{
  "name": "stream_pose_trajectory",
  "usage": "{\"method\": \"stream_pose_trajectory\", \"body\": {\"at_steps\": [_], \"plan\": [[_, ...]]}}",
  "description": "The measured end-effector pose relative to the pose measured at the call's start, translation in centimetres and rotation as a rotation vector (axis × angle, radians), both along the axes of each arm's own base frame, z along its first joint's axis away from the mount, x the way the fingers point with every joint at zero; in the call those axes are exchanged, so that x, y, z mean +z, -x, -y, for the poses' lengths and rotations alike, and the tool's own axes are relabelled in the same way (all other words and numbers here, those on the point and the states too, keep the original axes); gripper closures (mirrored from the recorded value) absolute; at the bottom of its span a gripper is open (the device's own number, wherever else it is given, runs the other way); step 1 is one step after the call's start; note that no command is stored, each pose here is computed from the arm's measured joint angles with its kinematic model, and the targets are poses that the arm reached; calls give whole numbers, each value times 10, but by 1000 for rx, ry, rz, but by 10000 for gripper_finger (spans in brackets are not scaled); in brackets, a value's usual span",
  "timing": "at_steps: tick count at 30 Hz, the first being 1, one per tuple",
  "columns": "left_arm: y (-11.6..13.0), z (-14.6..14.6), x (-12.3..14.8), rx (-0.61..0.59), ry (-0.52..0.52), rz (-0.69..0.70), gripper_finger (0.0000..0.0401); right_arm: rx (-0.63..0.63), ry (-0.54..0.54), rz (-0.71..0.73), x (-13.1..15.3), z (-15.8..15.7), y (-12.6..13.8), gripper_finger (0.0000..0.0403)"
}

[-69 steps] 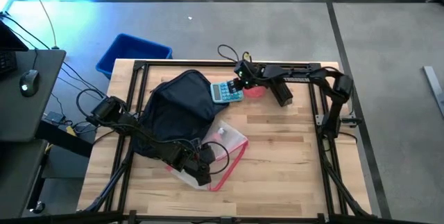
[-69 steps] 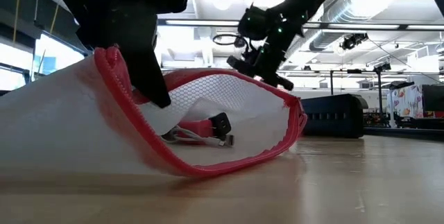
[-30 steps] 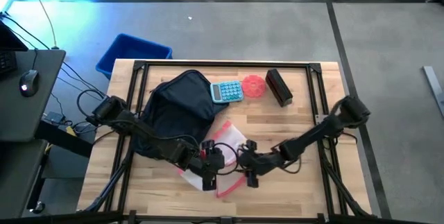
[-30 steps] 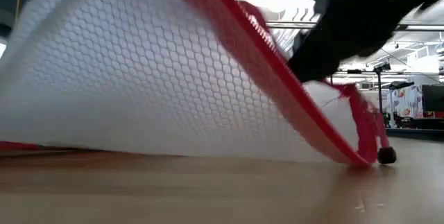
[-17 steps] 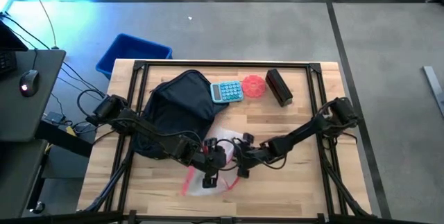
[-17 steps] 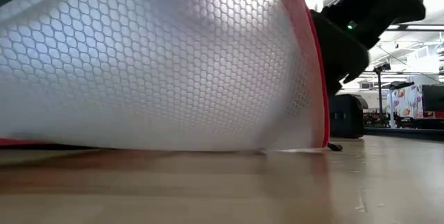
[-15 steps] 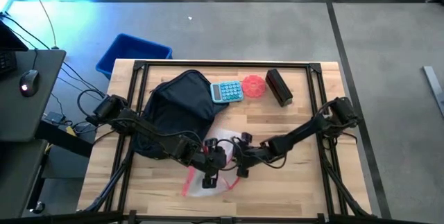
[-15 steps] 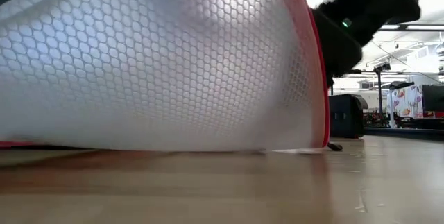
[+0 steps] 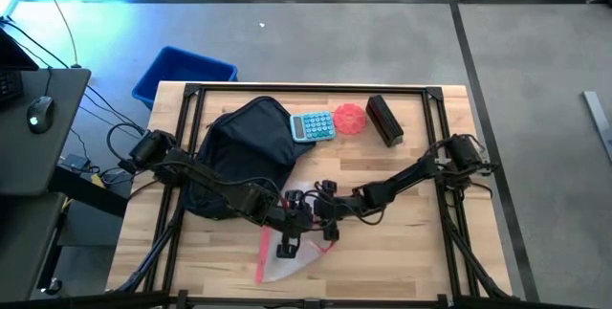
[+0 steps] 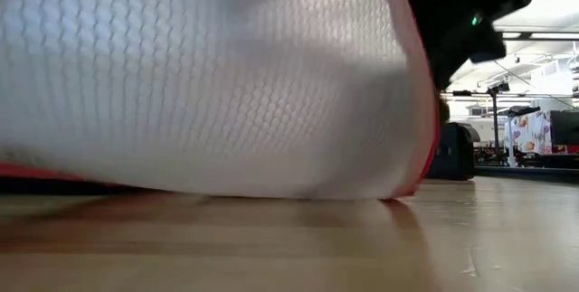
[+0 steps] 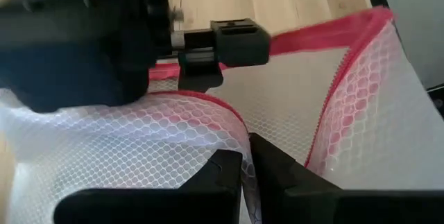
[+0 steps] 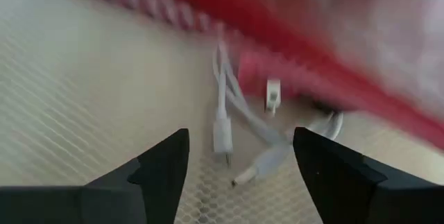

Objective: Unpack backpack
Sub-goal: Remove the white charger cable from the transparent pink zip bag

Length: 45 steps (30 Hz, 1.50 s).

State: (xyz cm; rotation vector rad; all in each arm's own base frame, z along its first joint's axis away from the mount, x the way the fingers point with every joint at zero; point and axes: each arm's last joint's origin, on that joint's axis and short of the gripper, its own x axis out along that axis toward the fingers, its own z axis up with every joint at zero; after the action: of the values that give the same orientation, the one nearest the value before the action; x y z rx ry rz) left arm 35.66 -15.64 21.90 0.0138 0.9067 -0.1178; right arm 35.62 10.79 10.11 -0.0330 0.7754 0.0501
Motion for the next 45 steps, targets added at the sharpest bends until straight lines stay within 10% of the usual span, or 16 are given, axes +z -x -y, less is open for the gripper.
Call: {"method": "stream_pose_trajectory", "body": {"at_steps": [6,16,33,45], "plan": [[3,-1,-2,-2,-14,-35,401,95,64,-4,-16,-4,-3,189],[11,-6,-8,52,-88,-122,401,-14,-37,-36,-16,-11,2,391],[15,-7,-9,54,-166,-137,401,-60,3,-119,40,-58,58,403],[14,-8,-9,109,-182,-117,401,-314,-46,-107,86,-42,87,403]]}}
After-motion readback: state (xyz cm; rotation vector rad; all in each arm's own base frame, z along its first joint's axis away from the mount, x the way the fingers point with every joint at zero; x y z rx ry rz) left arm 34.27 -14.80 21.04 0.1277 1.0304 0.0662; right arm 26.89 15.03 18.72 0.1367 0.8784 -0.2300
